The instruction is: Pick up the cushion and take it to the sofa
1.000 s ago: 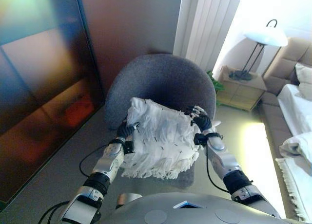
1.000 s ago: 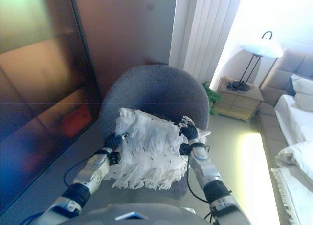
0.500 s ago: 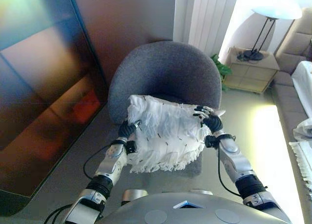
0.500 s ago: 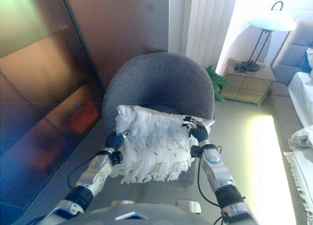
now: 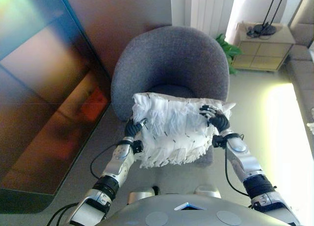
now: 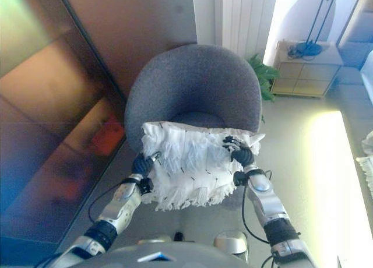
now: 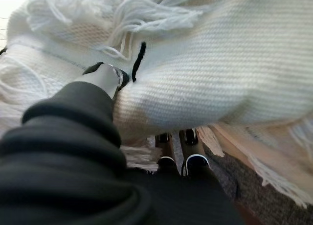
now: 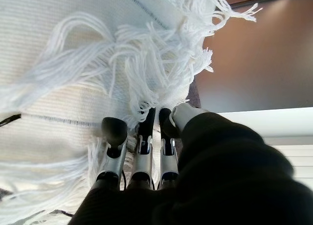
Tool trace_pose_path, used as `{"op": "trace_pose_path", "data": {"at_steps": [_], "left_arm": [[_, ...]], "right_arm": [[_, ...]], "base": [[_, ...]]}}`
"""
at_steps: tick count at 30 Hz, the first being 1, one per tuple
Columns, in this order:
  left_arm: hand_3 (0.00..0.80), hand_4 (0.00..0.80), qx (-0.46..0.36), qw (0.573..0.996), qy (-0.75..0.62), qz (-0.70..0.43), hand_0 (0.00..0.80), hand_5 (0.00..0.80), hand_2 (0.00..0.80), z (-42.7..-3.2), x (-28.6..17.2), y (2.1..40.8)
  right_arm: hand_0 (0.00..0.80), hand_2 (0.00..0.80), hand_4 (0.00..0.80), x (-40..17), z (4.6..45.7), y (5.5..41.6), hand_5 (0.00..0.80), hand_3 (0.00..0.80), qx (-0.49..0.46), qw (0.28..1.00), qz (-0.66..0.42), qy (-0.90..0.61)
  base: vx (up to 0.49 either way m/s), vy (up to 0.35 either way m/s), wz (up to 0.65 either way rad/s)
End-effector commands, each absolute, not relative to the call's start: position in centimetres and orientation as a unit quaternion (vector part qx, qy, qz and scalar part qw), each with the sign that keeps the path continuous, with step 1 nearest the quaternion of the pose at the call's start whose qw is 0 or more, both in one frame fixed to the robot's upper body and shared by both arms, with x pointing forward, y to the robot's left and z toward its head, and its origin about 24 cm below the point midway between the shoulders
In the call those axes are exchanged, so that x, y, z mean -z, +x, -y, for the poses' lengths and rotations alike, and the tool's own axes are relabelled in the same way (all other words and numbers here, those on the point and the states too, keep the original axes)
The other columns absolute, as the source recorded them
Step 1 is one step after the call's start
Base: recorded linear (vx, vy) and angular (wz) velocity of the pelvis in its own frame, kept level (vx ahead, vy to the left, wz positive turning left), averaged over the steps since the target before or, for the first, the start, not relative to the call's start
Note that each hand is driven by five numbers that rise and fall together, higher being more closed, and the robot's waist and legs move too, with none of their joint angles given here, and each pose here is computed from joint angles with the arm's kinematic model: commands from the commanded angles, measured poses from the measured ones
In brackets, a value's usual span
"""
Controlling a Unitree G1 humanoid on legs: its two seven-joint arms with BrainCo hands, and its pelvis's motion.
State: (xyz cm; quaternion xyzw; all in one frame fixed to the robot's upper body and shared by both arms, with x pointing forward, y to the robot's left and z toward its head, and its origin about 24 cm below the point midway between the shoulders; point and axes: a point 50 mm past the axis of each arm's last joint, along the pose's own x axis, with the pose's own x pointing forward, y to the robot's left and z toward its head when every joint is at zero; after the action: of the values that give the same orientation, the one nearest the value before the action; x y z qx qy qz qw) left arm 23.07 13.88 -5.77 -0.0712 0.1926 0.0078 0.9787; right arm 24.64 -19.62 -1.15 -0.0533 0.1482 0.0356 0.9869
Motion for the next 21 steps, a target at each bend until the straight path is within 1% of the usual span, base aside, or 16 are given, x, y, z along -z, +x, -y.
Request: {"op": "trace_pose_path", "data": {"at_steps": [1, 11, 15, 16, 18, 19, 20, 21], "left_arm": [[0.800, 0.800, -0.018, 0.991, -0.115, -0.067, 0.800, 0.800, 0.800, -11.9, 0.2, 28.8], [0.800, 0.800, -0.047, 0.984, -0.134, -0.106, 0.800, 0.800, 0.800, -10.8, 0.2, 30.3], [0.800, 0.800, -0.050, 0.986, -0.119, -0.106, 0.800, 0.800, 0.800, -10.6, -0.1, 30.7], [0.800, 0.800, -0.051, 0.981, -0.122, -0.143, 0.800, 0.800, 0.800, -10.4, 0.4, 30.9], [0.800, 0.800, -0.054, 0.981, -0.119, -0.142, 0.800, 0.800, 0.800, -10.4, 0.1, 31.1], [0.543, 0.543, -0.057, 0.977, -0.138, -0.150, 0.543, 0.543, 0.543, -10.3, -0.1, 31.5], [0.000, 0.000, -0.058, 0.978, -0.137, -0.146, 0.000, 0.000, 0.000, -10.4, -0.4, 31.6], [0.000, 0.000, -0.057, 0.979, -0.134, -0.144, 0.000, 0.000, 0.000, -10.3, -0.5, 31.8]], "right_arm": [[0.800, 0.800, 0.800, -2.5, 18.8, 27.4, 0.800, 0.800, -0.060, 0.993, -0.072, -0.075], [0.800, 0.800, 0.800, -3.0, 19.3, 29.7, 0.800, 0.800, -0.050, 0.990, -0.096, -0.093], [0.800, 0.800, 0.800, -3.2, 19.4, 30.3, 0.800, 0.800, -0.044, 0.990, -0.102, -0.090], [0.800, 0.800, 0.800, -3.3, 19.5, 31.0, 0.800, 0.800, -0.035, 0.990, -0.117, -0.074], [0.800, 0.800, 0.800, -3.7, 19.6, 31.5, 0.800, 0.800, -0.033, 0.990, -0.113, -0.077], [0.800, 0.800, 0.800, -4.4, 19.6, 32.1, 0.800, 0.800, -0.028, 0.991, -0.102, -0.078], [0.800, 0.800, 0.800, -4.7, 19.9, 32.3, 0.800, 0.800, -0.027, 0.992, -0.099, -0.080], [0.800, 0.800, 0.800, -4.8, 19.9, 32.4, 0.800, 0.800, -0.023, 0.992, -0.099, -0.079]], "base": [[-0.006, 0.038, -0.09], [-0.028, 0.007, -0.05], [-0.036, -0.017, -0.02], [-0.049, -0.001, 0.02], [-0.070, 0.003, -0.02], [-0.087, 0.010, -0.03], [-0.100, 0.012, 0.01], [-0.055, 0.008, 0.03]]}}
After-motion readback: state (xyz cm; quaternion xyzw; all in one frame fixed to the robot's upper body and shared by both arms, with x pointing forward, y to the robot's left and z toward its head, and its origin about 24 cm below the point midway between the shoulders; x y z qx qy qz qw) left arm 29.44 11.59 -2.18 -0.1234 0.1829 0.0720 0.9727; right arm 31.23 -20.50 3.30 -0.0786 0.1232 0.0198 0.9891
